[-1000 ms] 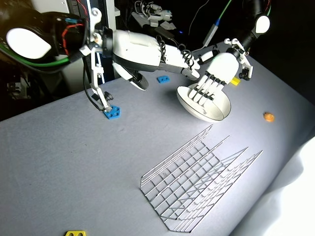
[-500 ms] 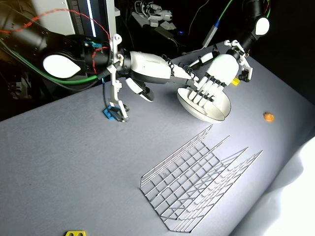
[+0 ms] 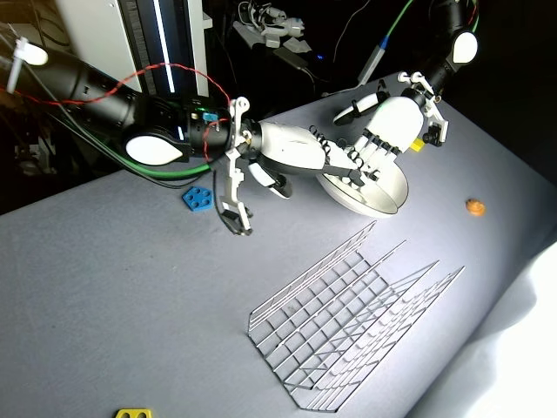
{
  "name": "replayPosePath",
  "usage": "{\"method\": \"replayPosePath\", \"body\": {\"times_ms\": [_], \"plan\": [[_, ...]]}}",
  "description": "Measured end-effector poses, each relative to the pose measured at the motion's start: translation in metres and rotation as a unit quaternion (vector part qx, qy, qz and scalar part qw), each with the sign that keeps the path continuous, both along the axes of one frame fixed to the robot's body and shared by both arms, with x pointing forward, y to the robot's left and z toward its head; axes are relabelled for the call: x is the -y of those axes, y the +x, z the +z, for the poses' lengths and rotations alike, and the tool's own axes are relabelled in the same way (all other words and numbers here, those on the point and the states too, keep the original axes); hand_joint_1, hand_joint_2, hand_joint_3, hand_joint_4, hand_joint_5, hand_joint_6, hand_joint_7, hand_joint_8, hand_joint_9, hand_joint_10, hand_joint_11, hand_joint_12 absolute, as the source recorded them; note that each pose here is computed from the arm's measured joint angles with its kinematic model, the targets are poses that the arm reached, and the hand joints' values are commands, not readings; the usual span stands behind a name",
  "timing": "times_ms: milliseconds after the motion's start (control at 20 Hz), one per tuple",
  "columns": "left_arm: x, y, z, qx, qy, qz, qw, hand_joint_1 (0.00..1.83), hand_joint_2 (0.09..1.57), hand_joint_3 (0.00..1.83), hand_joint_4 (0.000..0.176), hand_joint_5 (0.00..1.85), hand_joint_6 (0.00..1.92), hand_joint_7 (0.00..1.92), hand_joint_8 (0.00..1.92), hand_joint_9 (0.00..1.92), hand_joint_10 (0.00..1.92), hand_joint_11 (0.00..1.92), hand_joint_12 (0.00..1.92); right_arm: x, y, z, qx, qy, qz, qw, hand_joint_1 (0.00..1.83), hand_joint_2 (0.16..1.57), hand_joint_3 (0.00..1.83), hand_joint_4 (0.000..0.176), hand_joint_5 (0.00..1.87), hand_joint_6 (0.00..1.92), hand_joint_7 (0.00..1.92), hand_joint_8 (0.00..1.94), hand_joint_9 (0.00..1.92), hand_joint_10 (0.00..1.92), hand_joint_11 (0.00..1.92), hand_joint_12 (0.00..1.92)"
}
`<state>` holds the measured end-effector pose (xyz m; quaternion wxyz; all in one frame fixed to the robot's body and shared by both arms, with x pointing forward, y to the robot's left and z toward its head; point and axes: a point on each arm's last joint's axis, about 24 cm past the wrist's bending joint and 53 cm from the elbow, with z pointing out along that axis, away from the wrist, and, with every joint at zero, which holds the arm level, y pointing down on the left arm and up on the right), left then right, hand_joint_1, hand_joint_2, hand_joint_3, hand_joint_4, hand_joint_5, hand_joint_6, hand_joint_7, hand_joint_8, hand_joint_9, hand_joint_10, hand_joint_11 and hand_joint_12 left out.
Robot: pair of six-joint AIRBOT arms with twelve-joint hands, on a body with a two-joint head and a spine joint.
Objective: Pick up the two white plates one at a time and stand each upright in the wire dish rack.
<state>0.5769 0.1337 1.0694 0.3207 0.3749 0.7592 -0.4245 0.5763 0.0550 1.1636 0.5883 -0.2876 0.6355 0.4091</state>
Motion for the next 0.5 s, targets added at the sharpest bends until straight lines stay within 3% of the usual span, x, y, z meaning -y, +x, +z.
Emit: {"method": "replayPosePath", "body": {"times_ms": [300,450,500], "plan": [[0.000,0.002,0.000,-0.001,-0.001,0.001,1.0000,0.00,1.04,0.00,0.000,0.04,0.01,0.04,0.01,0.00,0.00,0.00,0.00,-0.018,0.009,-0.003,0.007,0.011,0.004,0.9999,1.17,1.04,0.01,0.000,0.18,0.02,0.15,0.01,0.13,0.02,0.00,0.63],[0.001,0.003,0.002,0.000,-0.003,0.002,1.0000,0.00,1.04,0.00,0.000,0.06,0.01,0.06,0.01,0.03,0.01,0.00,0.00,-0.023,0.018,-0.007,0.012,0.009,0.000,0.9999,1.13,1.10,0.01,0.000,0.28,0.02,0.29,0.01,0.26,0.03,0.00,0.89],[0.001,0.003,0.002,0.000,-0.003,0.003,1.0000,0.00,1.04,0.00,0.000,0.06,0.01,0.06,0.01,0.03,0.01,0.00,0.00,-0.023,0.021,-0.007,0.012,0.008,-0.002,0.9999,1.15,1.08,0.00,0.000,0.38,0.02,0.41,0.02,0.38,0.04,0.00,1.05]]}}
